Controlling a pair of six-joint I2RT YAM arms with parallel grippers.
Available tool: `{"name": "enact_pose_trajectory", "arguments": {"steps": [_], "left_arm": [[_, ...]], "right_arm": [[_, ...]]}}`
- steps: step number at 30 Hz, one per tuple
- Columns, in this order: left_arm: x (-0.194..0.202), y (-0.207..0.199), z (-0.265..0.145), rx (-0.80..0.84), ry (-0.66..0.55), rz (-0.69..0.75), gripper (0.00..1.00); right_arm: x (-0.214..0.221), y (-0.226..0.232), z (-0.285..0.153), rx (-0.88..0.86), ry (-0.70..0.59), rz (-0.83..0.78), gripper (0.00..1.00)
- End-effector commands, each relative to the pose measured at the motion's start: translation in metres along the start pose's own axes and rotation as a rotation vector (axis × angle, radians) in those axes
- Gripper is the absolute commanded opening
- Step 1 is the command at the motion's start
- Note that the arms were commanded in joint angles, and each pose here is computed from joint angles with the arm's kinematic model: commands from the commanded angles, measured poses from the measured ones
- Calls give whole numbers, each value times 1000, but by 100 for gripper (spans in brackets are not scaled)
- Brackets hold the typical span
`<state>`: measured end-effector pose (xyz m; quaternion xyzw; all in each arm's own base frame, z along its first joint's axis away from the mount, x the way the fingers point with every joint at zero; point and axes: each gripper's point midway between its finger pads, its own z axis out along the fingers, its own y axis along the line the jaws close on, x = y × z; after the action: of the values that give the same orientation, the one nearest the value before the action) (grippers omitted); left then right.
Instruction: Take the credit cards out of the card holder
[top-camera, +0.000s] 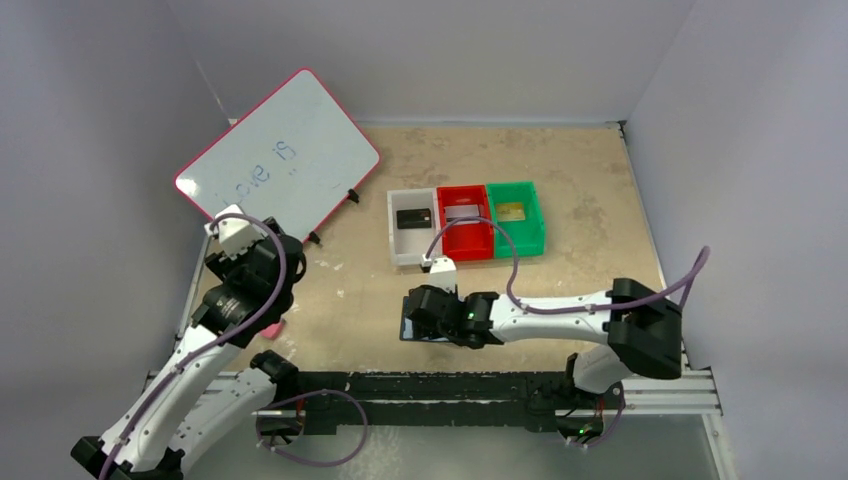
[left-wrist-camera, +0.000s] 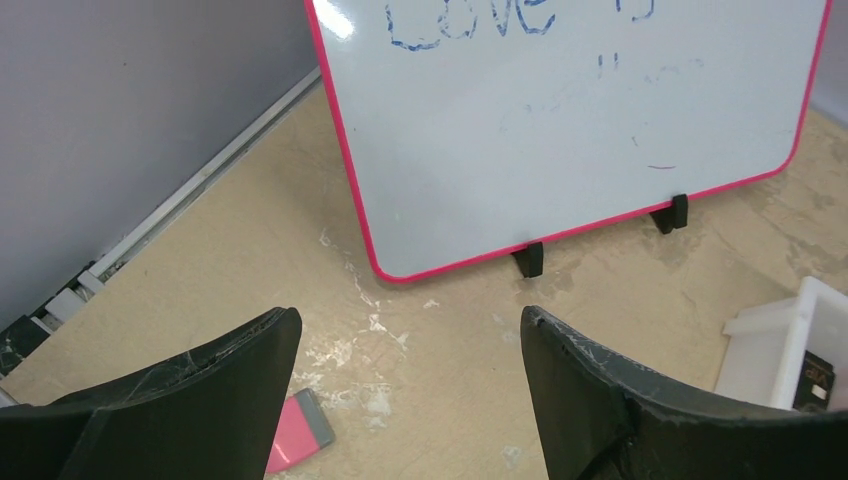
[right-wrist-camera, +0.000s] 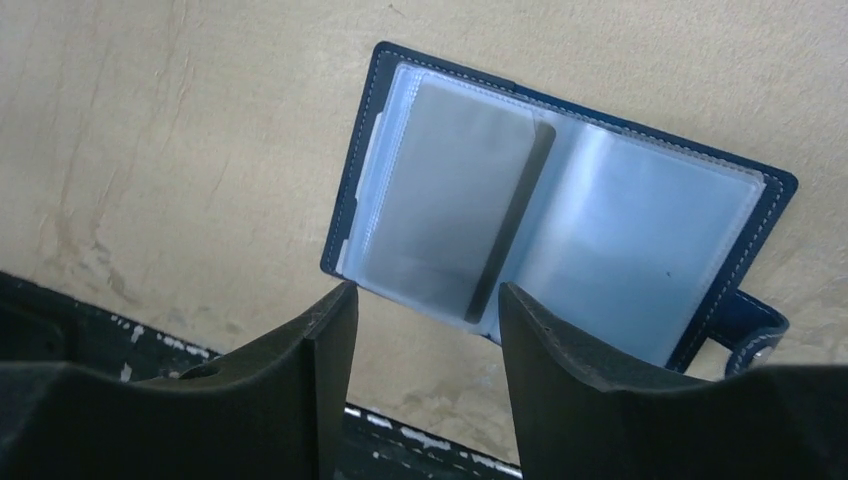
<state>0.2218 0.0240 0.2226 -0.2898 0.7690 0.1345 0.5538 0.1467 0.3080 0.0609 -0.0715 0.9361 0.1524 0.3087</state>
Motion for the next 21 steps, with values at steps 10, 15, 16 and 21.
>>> {"name": "enact_pose_trajectory", "arguments": {"steps": [10,15,16,21], "left_arm": [[-13,3,-7,30,-27,-75,81],[-13,3,-7,29,-25,-73,81],[-13,3,-7,29,-26,-75,81],[-13,2,-7,30,-25,-74,81]], "right_arm": [[-16,8,25,212,-67,1,64],[-12,3,29,260,-60,-6,63],[-11,5,28,256,-60,-9,63],[-9,4,28,254,-57,-8,63]]}}
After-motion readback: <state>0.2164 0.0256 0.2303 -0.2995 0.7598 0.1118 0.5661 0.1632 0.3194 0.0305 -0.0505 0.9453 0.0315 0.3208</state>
